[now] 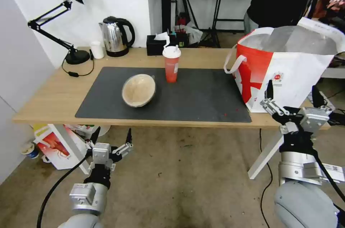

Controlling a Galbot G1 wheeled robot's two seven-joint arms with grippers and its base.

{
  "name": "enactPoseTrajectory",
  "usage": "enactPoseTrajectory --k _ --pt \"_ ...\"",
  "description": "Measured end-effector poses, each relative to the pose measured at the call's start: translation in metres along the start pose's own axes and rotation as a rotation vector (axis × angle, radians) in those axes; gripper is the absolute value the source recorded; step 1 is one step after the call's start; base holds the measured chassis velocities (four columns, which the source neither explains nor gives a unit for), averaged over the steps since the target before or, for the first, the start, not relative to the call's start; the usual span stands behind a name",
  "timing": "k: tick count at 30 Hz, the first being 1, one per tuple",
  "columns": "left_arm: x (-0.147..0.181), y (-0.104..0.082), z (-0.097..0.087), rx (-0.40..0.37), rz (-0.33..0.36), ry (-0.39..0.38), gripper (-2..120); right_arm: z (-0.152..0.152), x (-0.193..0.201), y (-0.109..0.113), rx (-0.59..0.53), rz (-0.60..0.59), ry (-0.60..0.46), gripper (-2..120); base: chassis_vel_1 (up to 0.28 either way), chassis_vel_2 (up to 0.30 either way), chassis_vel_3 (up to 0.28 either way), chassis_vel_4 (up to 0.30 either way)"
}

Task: Pick up the trash from the table and place it into the takeout bag.

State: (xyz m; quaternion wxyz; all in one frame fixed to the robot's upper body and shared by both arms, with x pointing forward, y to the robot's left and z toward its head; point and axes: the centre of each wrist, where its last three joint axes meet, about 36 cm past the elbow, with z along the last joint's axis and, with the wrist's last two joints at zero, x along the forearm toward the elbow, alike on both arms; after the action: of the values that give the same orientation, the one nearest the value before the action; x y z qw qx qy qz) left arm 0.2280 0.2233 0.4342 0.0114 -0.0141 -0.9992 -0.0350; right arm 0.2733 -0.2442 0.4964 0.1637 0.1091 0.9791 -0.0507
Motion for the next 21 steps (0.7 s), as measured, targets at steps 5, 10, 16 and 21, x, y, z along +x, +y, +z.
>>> enactPoseTrajectory --k 5,10,16,21 --pt "0.0 0.0 0.0 0.0 0.0 0.0 100 0.01 0.005 0.001 0.013 -0.028 0.06 100 0.0 0.0 0.0 0.0" --pt "0.0 0.0 0.0 0.0 0.0 0.0 100 0.012 0.012 0.003 0.023 -0.041 0.09 100 0.0 0.0 0.0 0.0" --pt "0.0 0.0 0.0 0.0 0.0 0.0 100 0.011 0.028 0.002 0.028 -0.047 0.153 100 0.0 0.0 0.0 0.0" --pt "0.0 0.0 0.0 0.0 0.0 0.0 100 0.009 0.039 0.004 0.021 -0.043 0.219 100 0.0 0.0 0.0 0.0"
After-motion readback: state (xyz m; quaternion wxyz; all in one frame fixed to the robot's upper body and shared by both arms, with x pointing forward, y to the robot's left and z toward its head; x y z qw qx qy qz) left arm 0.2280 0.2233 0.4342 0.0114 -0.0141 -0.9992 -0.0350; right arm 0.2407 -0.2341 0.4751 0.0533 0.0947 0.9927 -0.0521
